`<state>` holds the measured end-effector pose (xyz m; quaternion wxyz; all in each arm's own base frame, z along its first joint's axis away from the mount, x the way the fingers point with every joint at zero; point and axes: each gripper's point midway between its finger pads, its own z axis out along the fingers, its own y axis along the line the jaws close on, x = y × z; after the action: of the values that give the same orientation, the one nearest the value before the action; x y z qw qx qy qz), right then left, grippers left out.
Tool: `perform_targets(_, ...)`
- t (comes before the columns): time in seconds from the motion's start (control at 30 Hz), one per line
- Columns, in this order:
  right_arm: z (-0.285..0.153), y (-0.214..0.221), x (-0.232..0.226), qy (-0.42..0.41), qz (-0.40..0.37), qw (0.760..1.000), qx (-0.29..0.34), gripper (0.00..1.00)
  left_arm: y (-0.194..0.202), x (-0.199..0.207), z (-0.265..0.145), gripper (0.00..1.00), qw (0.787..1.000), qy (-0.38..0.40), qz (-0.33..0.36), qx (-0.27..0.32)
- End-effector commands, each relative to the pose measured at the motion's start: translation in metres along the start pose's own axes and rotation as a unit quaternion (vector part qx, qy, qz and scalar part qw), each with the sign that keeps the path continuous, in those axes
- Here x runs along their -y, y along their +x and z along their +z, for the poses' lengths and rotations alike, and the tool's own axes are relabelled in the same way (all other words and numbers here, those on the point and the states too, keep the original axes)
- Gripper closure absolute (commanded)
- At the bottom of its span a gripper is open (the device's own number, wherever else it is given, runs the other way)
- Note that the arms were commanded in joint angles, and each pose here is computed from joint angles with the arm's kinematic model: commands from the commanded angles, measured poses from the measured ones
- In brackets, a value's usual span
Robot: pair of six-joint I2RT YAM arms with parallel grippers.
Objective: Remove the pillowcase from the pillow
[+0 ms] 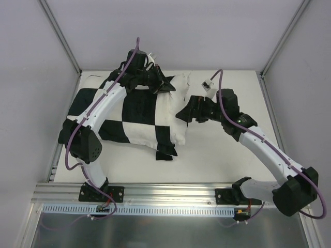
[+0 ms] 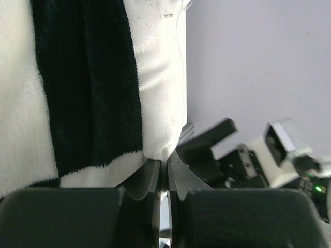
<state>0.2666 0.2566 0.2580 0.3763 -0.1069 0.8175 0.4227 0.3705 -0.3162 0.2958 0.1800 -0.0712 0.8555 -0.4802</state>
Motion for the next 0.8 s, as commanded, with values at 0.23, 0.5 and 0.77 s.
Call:
perform_targets(0.23, 0.078, -0.001, 0.022, 0.034, 0.042, 0.998, -0.038, 0.19, 0.014, 0.066, -0.014, 1.00, 0.992, 0.100, 0.073, -0.019)
perform_targets(0.5, 0.021, -0.025, 0.075, 0.143, 0.078, 0.986, 0.040, 0.99, 0.025, 0.055, -0.017, 0.72, 0.984, 0.115, 0.126, -0.058)
perform_targets(0.77, -0.079, -0.021, 0.154, 0.232, 0.153, 0.956, 0.100, 0.99, 0.013, 0.044, -0.053, 0.15, 0.979, 0.103, 0.175, -0.031)
